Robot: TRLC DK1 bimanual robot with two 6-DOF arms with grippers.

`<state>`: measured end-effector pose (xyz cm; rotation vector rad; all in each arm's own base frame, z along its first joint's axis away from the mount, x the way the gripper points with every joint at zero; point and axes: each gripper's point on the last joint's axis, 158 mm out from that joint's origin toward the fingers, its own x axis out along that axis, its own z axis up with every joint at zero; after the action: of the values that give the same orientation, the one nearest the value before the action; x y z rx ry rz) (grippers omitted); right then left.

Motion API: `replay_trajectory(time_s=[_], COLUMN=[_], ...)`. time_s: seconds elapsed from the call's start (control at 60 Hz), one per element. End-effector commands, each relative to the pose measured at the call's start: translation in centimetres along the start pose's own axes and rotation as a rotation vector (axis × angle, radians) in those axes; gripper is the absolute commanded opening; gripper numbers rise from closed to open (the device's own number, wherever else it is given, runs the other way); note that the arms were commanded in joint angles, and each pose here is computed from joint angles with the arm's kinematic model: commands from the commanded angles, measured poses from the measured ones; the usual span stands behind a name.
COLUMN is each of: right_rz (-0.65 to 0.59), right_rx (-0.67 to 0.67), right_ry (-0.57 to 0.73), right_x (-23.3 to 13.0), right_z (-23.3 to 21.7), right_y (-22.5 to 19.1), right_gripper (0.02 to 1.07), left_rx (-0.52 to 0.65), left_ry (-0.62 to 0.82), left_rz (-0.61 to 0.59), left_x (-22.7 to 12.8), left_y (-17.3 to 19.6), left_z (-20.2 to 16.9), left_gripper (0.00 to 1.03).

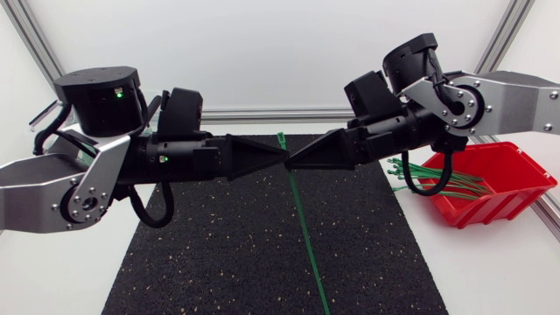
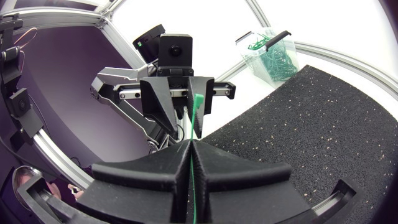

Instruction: Take a green cable tie from the red box, thread the tail through the head to close it, then place it in the transparent bin on the left.

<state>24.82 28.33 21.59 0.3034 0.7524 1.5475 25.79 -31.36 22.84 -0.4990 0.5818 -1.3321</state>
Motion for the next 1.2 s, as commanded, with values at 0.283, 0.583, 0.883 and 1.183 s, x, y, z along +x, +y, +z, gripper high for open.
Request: replay_trajectory(time_s=[0.283, 0.583, 0.883, 1.183], right_rz=[0.019, 0.02, -0.015, -0.169], right_rx=[0.02, 0.01, -0.028, -0.181], right_ry=[0.008, 0.022, 0.039, -0.019], right_x=[0.3, 1.0, 1.9, -0.3], right_z=[-0.9, -1.4, -1.8, -0.5], right_y=[0.7, 0.8, 0.5, -2.1], right_gripper=[0.08, 0.08, 0.19, 0.9], left_rx=[-0.014, -0.018, -0.036, -0.073], left_ry=[-0.039, -0.038, -0.055, -0.079], left_rz=[0.008, 0.006, 0.011, 0.049], left_x=[0.0, 0.1, -0.2, -2.2], left_y=[0.3, 0.2, 0.2, 1.6], left_z=[1.7, 1.7, 2.7, 4.4], left_gripper=[0.05, 0.04, 0.04, 0.04])
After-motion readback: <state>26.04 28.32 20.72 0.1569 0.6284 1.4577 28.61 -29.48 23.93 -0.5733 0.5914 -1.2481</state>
